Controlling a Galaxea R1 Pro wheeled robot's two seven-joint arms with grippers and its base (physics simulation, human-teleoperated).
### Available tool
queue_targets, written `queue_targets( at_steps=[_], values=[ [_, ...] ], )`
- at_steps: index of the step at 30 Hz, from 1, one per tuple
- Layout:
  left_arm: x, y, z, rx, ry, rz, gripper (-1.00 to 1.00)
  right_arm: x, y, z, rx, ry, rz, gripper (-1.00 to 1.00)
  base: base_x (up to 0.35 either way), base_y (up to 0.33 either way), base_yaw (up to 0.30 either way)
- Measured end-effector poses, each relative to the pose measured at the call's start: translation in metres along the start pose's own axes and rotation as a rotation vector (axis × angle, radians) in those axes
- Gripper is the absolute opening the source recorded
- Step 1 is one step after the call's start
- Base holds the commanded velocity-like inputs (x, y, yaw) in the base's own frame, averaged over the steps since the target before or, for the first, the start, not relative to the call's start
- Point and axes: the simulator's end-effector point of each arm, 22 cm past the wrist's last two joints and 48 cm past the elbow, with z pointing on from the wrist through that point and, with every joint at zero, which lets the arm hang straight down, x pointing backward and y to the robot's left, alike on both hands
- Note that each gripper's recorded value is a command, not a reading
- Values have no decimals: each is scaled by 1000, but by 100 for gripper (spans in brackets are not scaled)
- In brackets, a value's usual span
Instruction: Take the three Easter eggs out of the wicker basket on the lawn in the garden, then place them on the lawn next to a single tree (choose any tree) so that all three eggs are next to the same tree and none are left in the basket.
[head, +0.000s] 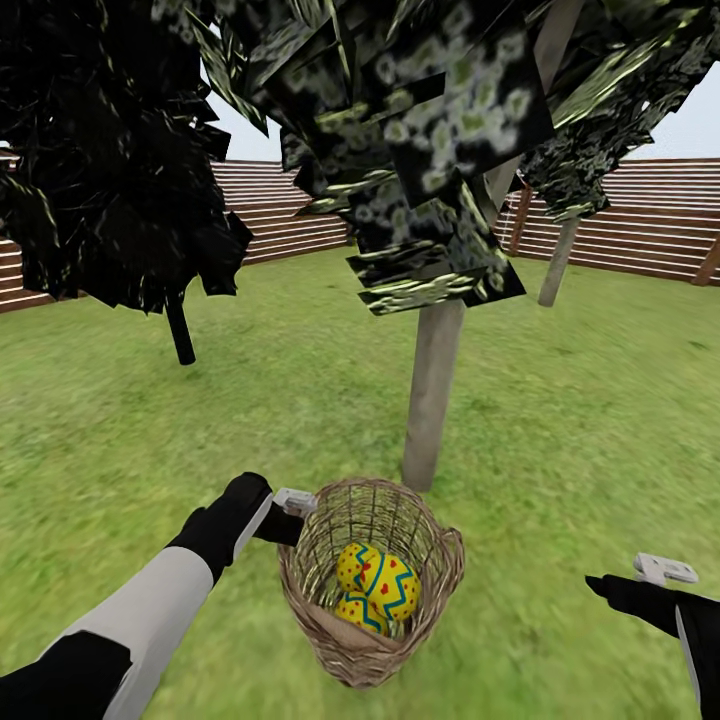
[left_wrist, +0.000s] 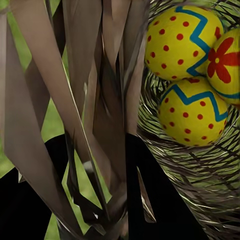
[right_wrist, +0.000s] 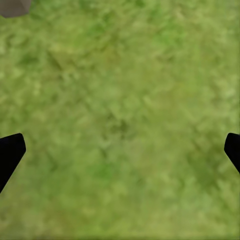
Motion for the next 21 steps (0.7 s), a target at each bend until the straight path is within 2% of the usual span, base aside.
queue_targets(
  at_steps=[21],
  values=[
    [19,2,39,0,0,-1,-100,33,-1,31,-1,2,0,100,0,0,0]
  ],
)
